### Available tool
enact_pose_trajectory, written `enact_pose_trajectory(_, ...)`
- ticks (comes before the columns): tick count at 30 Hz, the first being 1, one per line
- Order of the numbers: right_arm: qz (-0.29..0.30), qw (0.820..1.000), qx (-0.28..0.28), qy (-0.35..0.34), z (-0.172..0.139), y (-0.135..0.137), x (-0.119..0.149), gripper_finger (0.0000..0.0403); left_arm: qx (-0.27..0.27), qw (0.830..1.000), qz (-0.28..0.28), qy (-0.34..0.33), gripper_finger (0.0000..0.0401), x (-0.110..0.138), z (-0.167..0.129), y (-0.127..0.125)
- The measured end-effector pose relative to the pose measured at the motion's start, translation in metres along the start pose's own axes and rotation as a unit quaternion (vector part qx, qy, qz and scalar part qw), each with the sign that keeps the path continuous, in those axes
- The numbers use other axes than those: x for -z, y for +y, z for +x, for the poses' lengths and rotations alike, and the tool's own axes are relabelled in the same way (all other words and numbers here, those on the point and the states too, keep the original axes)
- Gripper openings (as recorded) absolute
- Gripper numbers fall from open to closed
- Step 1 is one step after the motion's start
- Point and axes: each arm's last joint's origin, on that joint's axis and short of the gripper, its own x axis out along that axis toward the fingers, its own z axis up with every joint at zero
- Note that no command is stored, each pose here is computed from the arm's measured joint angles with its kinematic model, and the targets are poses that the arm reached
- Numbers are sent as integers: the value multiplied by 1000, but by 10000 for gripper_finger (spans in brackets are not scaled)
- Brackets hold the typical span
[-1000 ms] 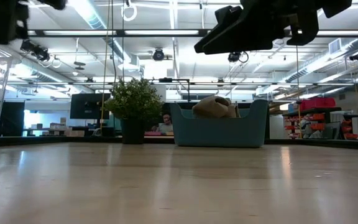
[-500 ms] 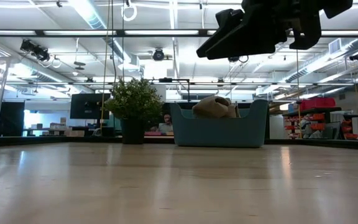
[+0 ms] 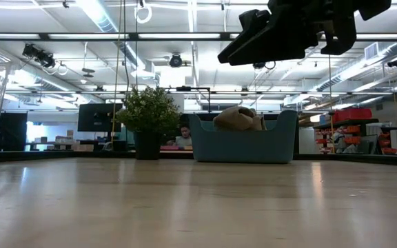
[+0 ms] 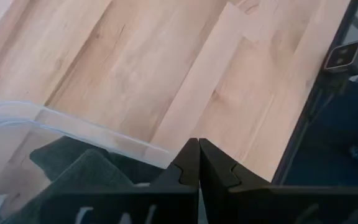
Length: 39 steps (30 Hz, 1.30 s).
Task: Pick & Place hat
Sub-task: Put the left blue cap into the transparent bin
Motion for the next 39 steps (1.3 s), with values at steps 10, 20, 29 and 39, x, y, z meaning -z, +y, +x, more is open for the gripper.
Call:
enact_pose_trajectory(10, 0, 1000, -1, -1, 0, 0, 0, 159, -50, 995, 3, 85, 1, 11, -26, 8)
enact_pose_trajectory(20, 0, 1000, -3, -2, 0, 0, 0, 159, -80, 990, 20, 111, 1, 47, 12, 17)
enact_pose_trajectory(29, 1, 1000, -23, -11, 0, 1, -1, 159, -46, 994, 8, 103, 1, 71, 65, 35)
enact_pose_trajectory(39, -3, 1000, -23, -11, 0, 1, -1, 159, -42, 993, 12, 109, 1, 74, 71, 37)
